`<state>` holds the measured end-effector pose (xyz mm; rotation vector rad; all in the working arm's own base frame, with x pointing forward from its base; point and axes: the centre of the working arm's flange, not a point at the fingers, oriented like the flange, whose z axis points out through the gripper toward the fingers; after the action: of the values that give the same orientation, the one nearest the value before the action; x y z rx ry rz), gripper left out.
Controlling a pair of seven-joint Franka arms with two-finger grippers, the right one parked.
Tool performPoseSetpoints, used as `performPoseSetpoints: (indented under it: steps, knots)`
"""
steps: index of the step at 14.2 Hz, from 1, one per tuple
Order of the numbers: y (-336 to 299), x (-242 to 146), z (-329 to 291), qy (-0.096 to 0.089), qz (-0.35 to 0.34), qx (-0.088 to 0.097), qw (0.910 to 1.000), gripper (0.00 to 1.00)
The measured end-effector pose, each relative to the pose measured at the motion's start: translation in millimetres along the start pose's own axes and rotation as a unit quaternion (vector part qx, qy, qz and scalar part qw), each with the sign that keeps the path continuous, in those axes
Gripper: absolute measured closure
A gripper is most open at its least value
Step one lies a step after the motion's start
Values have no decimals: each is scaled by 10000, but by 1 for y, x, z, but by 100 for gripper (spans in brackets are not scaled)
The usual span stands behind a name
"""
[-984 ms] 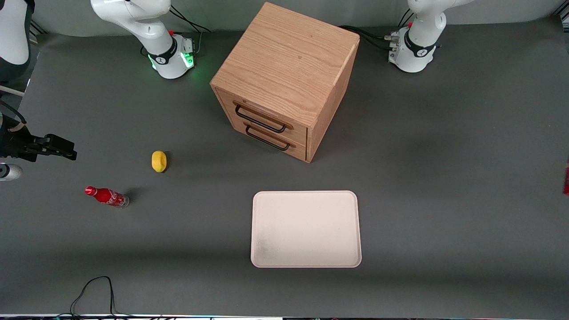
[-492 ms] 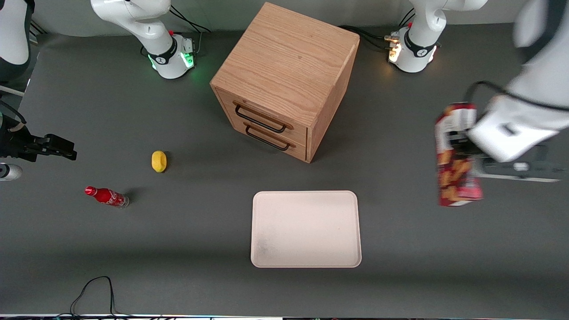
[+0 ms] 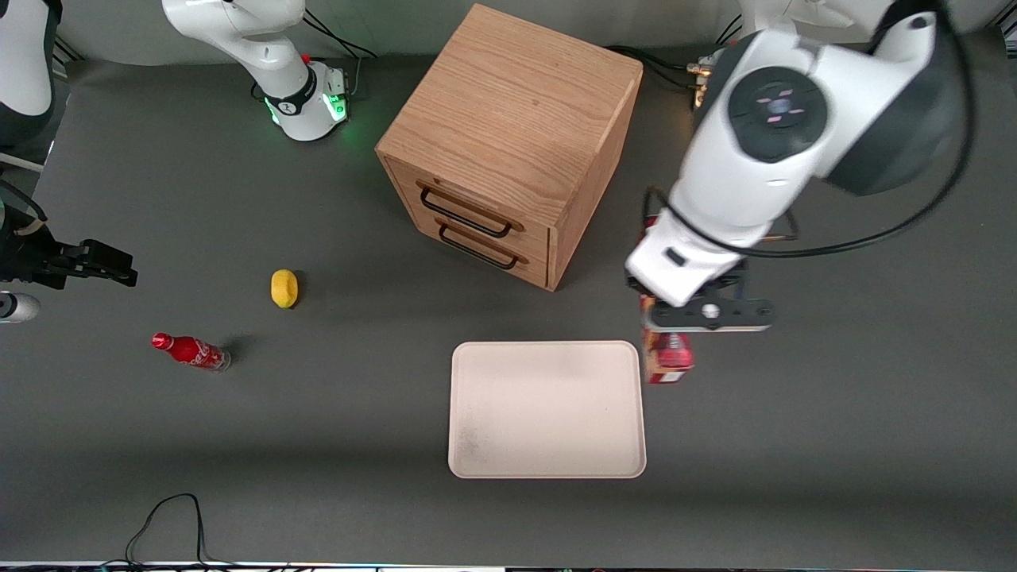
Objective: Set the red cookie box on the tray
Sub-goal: 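Carry the held cookie box over the white tray, then lower the cookie box onto the tray and open the left gripper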
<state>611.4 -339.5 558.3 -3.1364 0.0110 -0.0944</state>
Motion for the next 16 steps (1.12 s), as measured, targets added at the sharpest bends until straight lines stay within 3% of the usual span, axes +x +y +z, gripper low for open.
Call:
performPoseSetpoints:
  steps: [5, 8, 11, 16]
  knots:
    - [8, 14, 37, 7, -43, -139, 9999, 97]
    - [-4, 34, 101, 98, -192, -183, 9996, 97]
    - [-13, 46, 174, 74, -291, -171, 9994, 97]
    - [-13, 60, 263, 247, -103, -251, 9993, 97]
